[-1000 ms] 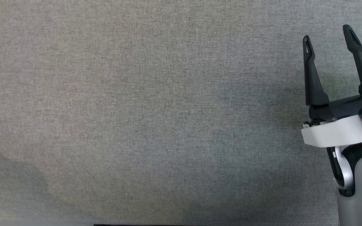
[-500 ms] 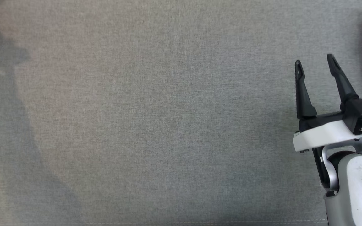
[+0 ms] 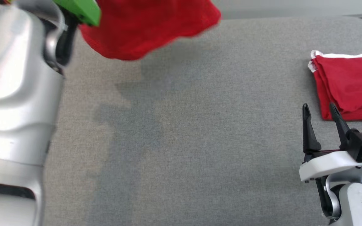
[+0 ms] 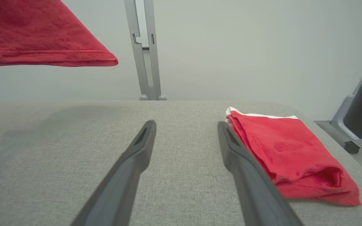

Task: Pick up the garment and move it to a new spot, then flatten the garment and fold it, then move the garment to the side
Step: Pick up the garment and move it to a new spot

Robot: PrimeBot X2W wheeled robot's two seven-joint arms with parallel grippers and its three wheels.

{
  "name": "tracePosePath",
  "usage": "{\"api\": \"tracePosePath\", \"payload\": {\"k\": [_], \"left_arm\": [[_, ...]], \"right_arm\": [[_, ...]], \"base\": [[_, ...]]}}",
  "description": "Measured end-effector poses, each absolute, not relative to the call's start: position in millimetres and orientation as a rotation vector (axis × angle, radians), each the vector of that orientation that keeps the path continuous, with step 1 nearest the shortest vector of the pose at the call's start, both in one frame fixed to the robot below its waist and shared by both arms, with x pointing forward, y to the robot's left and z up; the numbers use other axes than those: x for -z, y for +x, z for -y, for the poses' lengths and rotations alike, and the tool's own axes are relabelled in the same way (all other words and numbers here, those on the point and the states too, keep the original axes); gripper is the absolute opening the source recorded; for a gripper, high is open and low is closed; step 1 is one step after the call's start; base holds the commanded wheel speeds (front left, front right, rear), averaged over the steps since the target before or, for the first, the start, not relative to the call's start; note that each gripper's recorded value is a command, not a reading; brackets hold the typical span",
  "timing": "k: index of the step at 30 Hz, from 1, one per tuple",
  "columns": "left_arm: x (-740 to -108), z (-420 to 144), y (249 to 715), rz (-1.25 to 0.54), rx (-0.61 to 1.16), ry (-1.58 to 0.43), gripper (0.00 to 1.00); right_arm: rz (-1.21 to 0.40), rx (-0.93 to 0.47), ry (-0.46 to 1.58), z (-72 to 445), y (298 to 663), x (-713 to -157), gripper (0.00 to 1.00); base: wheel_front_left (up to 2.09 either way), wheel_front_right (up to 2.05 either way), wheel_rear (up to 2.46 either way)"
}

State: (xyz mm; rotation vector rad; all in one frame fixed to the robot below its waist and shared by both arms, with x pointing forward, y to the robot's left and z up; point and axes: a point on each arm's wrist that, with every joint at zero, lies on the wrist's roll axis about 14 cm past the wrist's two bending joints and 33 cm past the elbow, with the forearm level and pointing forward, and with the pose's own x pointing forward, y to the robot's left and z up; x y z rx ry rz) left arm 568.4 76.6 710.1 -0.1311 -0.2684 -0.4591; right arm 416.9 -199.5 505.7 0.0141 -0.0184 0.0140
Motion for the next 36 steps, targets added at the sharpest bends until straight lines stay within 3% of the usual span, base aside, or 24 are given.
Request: {"api": "tracePosePath", "payload": {"k": [2, 6, 11, 17, 18, 19, 20, 36], "left_arm": [[-682.1, -41.7, 538.2, 0.218, 0.51, -0.268, 0.0], [-601.0, -27.6, 510.0, 0.052, 0.474, -0.383, 0.0], [-490.9, -56.7, 489.9, -0.17, 0.278, -0.435, 0.0], [-435.8, -88.1, 489.9, -0.285, 0.138, -0.405, 0.0], [-430.3, -89.0, 489.3, -0.3, 0.134, -0.397, 0.31], [-425.9, -89.7, 488.7, -0.31, 0.134, -0.381, 0.7], [-422.8, -90.6, 488.2, -0.318, 0.134, -0.368, 1.0], [-469.7, -114.1, 480.3, -0.176, 0.198, -0.26, 1.0]], "right_arm": [[0.025, 0.008, 0.034, 206.4, 401.2, -506.9, 1.0], [0.02, 0.034, 0.052, 214.4, 387.1, -502.7, 1.0], [0.006, 0.048, 0.072, 217.3, 381.6, -492.6, 1.0], [-0.017, 0.072, 0.079, 224.5, 383.7, -480.6, 1.0], [-0.021, 0.074, 0.079, 225.2, 383.5, -478.9, 1.0], [-0.027, 0.076, 0.079, 225.6, 382.9, -476.6, 1.0], [-0.033, 0.076, 0.079, 225.6, 382.4, -474.8, 1.0], [-0.001, 0.002, 0.099, 200.2, 384.0, -486.3, 1.0]], "base": [[0.0, 0.0, 0.0], [0.0, 0.0, 0.0], [0.0, 0.0, 0.0], [0.0, 0.0, 0.0], [0.0, 0.0, 0.0], [0.0, 0.0, 0.0], [0.0, 0.0, 0.0], [0.0, 0.0, 0.0]]}}
